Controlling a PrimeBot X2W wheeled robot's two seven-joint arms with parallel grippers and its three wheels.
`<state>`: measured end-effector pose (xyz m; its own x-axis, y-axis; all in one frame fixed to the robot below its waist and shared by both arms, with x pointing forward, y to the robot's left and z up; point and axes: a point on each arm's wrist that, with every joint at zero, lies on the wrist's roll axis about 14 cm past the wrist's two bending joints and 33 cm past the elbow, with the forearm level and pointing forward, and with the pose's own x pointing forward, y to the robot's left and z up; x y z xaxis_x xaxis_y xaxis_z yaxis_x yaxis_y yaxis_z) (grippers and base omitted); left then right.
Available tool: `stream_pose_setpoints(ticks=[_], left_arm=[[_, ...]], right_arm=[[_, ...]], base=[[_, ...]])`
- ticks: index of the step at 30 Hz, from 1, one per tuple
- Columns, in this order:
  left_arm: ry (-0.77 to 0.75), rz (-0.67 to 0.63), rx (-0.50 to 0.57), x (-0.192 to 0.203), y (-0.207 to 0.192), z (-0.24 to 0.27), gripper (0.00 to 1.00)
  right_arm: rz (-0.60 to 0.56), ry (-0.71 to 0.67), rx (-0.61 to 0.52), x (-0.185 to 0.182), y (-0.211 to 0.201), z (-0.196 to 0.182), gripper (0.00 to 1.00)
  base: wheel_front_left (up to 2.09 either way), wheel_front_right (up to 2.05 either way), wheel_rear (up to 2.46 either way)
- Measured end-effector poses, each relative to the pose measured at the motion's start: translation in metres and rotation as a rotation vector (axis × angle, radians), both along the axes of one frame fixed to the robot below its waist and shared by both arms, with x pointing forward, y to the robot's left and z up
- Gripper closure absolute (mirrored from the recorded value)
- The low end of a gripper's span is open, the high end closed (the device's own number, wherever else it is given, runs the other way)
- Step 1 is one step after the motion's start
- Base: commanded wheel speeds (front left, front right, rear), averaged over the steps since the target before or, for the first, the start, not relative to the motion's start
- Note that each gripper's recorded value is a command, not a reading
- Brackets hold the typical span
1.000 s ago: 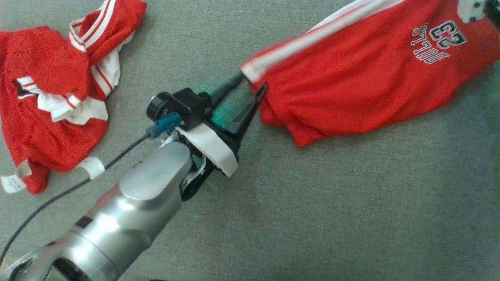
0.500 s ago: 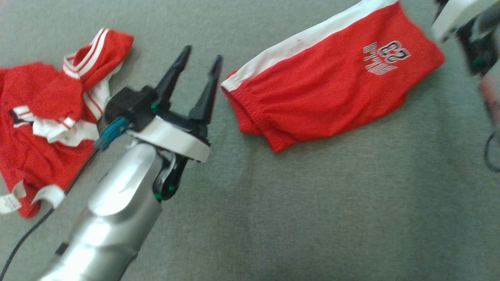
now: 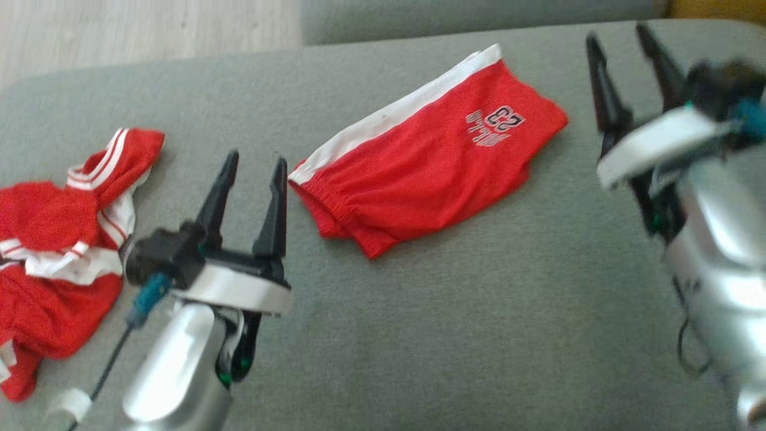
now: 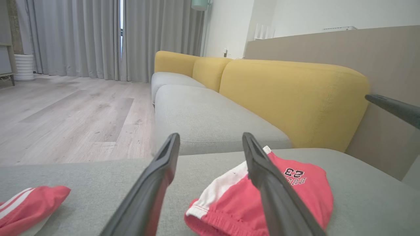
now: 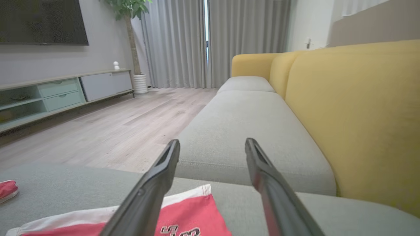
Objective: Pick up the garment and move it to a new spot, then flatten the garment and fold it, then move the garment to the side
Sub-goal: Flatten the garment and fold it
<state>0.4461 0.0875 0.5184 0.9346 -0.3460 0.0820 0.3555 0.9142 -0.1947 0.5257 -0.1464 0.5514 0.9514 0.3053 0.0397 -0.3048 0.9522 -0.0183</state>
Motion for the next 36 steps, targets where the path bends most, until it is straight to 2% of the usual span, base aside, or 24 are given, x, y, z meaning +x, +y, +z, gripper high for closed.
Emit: stream_pose_setpoints(ticks=[6, 11, 18, 22, 27, 36], left_arm=[[0.015, 0.010, 0.018, -0.025, -0.006, -0.010, 0.00], [0.031, 0.035, 0.063, -0.046, -0.003, -0.021, 0.00], [0.054, 0.063, 0.074, -0.067, 0.000, -0.032, 0.00], [0.052, 0.059, 0.075, -0.068, 0.000, -0.032, 0.00], [0.079, 0.068, 0.057, -0.065, 0.004, -0.040, 0.00], [0.127, 0.121, 0.071, -0.054, 0.027, -0.057, 0.00]], right_arm=[[-0.082, 0.013, 0.077, -0.055, -0.012, -0.025, 0.00], [-0.125, 0.036, 0.090, -0.094, -0.010, -0.045, 0.00], [-0.170, 0.071, 0.098, -0.120, -0.013, -0.063, 0.00], [-0.169, 0.084, 0.085, -0.116, -0.011, -0.065, 0.00], [-0.197, 0.176, 0.107, -0.103, -0.016, -0.084, 0.00], [-0.241, 0.388, 0.327, -0.036, -0.005, -0.115, 0.00]], base=[[0.00, 0.00, 0.00], [0.00, 0.00, 0.00], [0.00, 0.00, 0.00], [0.00, 0.00, 0.00], [0.00, 0.00, 0.00], [0.00, 0.00, 0.00]])
